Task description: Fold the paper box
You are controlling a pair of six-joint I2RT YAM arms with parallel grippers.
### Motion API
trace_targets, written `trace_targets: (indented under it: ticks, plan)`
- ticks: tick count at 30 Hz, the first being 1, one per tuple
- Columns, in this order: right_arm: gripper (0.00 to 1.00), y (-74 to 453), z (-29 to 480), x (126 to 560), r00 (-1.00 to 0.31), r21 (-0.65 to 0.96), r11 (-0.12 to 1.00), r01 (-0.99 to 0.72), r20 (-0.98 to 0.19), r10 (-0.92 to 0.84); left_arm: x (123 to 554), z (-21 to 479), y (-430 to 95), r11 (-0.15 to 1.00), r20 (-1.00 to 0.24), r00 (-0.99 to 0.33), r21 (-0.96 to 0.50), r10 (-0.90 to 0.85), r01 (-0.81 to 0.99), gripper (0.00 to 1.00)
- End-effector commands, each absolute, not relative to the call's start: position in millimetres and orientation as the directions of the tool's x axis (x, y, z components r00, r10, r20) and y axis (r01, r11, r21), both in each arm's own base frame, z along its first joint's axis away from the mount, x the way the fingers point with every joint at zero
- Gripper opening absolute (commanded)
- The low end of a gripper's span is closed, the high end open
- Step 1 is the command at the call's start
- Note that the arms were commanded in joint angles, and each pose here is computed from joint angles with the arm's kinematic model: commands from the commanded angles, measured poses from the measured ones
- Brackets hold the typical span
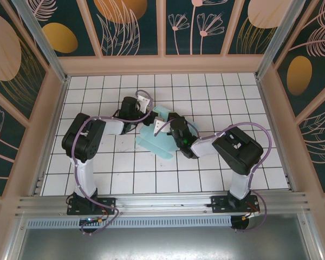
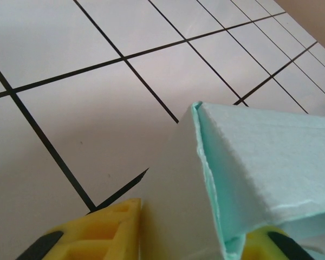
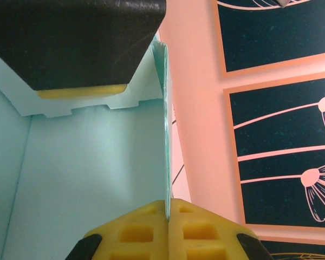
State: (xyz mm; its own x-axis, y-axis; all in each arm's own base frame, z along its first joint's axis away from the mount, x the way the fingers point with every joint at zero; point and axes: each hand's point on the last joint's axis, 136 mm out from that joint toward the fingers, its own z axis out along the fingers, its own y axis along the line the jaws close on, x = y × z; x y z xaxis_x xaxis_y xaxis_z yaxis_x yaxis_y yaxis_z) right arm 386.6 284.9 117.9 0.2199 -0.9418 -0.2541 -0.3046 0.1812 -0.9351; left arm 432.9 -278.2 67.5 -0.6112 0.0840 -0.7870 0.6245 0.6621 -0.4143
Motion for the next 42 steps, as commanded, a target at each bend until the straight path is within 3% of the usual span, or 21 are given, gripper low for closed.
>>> trace_targets:
  ticks: [1, 6, 9, 13, 20, 23, 28, 32, 35, 38, 42]
  plan:
    - [0.00, 291, 98, 381, 0.226, -0.912, 0.160, -0.378, -0.258, -0.939, 430, 64, -284, 0.637, -0.794, -0.601, -0.416, 0.092, 0.648, 0.22]
    - [0.00, 292, 102, 382, 0.225, -0.910, 0.181, -0.373, -0.278, -0.934, 429, 66, -284, 0.634, -0.800, -0.591, -0.406, 0.101, 0.658, 0.19]
    - [0.11, 294, 107, 382, 0.229, -0.906, 0.202, -0.372, -0.301, -0.926, 429, 64, -281, 0.649, -0.805, -0.583, -0.385, 0.113, 0.656, 0.19]
    - [0.40, 300, 120, 376, 0.236, -0.882, 0.259, -0.394, -0.370, -0.899, 429, 62, -277, 0.664, -0.810, -0.571, -0.355, 0.132, 0.658, 0.20]
    - [0.59, 311, 142, 357, 0.208, -0.756, 0.387, -0.527, -0.556, -0.804, 431, 62, -276, 0.672, -0.809, -0.571, -0.347, 0.138, 0.654, 0.20]
    - [0.61, 313, 152, 347, 0.166, -0.668, 0.449, -0.594, -0.648, -0.744, 431, 62, -275, 0.679, -0.813, -0.564, -0.335, 0.142, 0.654, 0.20]
    - [0.62, 321, 190, 328, 0.066, -0.389, 0.554, -0.736, -0.855, -0.514, 431, 64, -274, 0.680, -0.824, -0.548, -0.317, 0.148, 0.661, 0.20]
    - [0.60, 310, 241, 332, -0.062, -0.058, 0.624, -0.780, -0.984, -0.169, 430, 68, -274, 0.674, -0.836, -0.530, -0.311, 0.143, 0.671, 0.20]
    - [0.58, 285, 258, 363, -0.240, 0.215, 0.679, -0.702, -0.969, 0.059, 433, 73, -273, 0.687, -0.848, -0.513, -0.295, 0.131, 0.664, 0.20]
    - [0.56, 266, 252, 392, -0.398, 0.397, 0.711, -0.580, -0.900, 0.179, 428, 71, -272, 0.705, -0.862, -0.486, -0.254, 0.146, 0.662, 0.20]
    - [0.54, 267, 235, 408, -0.599, 0.607, 0.603, -0.517, -0.760, 0.252, 422, 80, -276, 0.710, -0.889, -0.432, -0.206, 0.152, 0.673, 0.21]
